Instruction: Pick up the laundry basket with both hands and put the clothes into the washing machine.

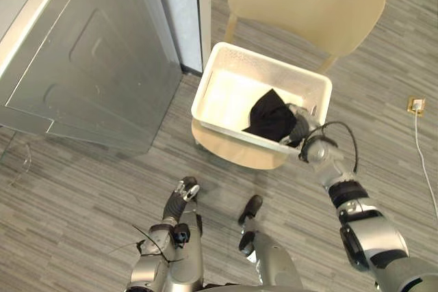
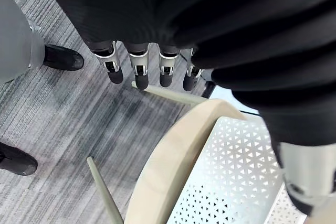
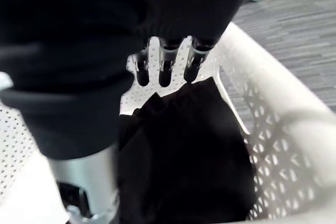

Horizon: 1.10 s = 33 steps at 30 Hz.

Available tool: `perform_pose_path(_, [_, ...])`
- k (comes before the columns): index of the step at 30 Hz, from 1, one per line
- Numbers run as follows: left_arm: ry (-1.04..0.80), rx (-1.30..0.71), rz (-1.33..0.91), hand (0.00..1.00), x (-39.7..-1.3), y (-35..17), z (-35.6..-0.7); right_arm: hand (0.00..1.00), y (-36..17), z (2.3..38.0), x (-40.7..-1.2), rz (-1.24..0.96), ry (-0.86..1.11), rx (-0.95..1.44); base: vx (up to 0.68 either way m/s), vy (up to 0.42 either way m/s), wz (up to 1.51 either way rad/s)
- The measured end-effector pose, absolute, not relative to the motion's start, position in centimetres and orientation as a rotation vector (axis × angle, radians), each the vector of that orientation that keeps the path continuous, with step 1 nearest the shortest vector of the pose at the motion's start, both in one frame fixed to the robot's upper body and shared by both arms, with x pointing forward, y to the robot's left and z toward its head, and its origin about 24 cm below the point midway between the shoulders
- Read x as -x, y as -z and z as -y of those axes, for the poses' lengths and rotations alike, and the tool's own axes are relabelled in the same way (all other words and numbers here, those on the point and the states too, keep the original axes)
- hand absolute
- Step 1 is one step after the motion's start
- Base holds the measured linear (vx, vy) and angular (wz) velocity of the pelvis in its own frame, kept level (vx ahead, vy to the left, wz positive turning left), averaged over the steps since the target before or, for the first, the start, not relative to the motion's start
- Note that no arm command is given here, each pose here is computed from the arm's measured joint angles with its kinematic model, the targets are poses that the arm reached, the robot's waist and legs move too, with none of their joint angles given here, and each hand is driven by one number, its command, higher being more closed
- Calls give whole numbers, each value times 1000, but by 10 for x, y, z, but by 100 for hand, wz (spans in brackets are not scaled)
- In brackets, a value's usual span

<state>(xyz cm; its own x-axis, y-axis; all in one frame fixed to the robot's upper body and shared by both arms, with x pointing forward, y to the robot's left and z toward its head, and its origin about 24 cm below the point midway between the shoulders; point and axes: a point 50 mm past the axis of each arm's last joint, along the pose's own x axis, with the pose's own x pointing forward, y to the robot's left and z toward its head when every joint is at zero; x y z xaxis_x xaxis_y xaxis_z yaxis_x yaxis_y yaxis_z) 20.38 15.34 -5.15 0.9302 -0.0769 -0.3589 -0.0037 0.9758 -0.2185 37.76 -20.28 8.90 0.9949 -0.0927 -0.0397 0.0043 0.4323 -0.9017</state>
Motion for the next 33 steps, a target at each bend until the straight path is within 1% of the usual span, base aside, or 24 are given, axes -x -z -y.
perform_pose_path(4, [25, 279, -314, 0, -211, 40, -153, 0, -112, 212, -392, -93, 129, 1160, -16, 24, 11])
perform_pose_path(8, [7, 371, -248, 0, -220, 27, -152, 0, -130, 228, -400, -129, 171, 1307, 16, 10, 12])
perform_pose_path(10, [5, 408, -216, 0, -223, 22, -151, 0, -136, 232, -402, -138, 183, 1336, 36, 39, 8])
perform_pose_path(13, [4, 449, -186, 0, -227, 16, -149, 0, -137, 232, -404, -156, 174, 1380, 18, 35, 3])
perform_pose_path(16, [21, 476, -159, 0, -231, 9, -143, 0, -144, 233, -407, -161, 182, 1371, 6, 22, 0])
perform_pose_path(17, [42, 492, -157, 0, -233, 7, -137, 100, -147, 235, -408, -159, 193, 1332, 4, 32, 2])
perform_pose_path(24, [58, 561, -128, 0, -235, 0, -127, 100, -167, 241, -410, -112, 238, 1110, 8, 7, -2])
perform_pose_path(26, [63, 581, -113, 0, -237, -4, -124, 100, -166, 237, -411, -97, 226, 1021, 44, 18, -7])
perform_pose_path(30, [77, 591, -93, 0, -242, -9, -120, 100, -169, 227, -413, -51, 205, 916, 42, 20, -10])
perform_pose_path(33, [88, 596, -73, 0, -245, -14, -118, 100, -166, 218, -414, -45, 200, 772, 27, 24, -10])
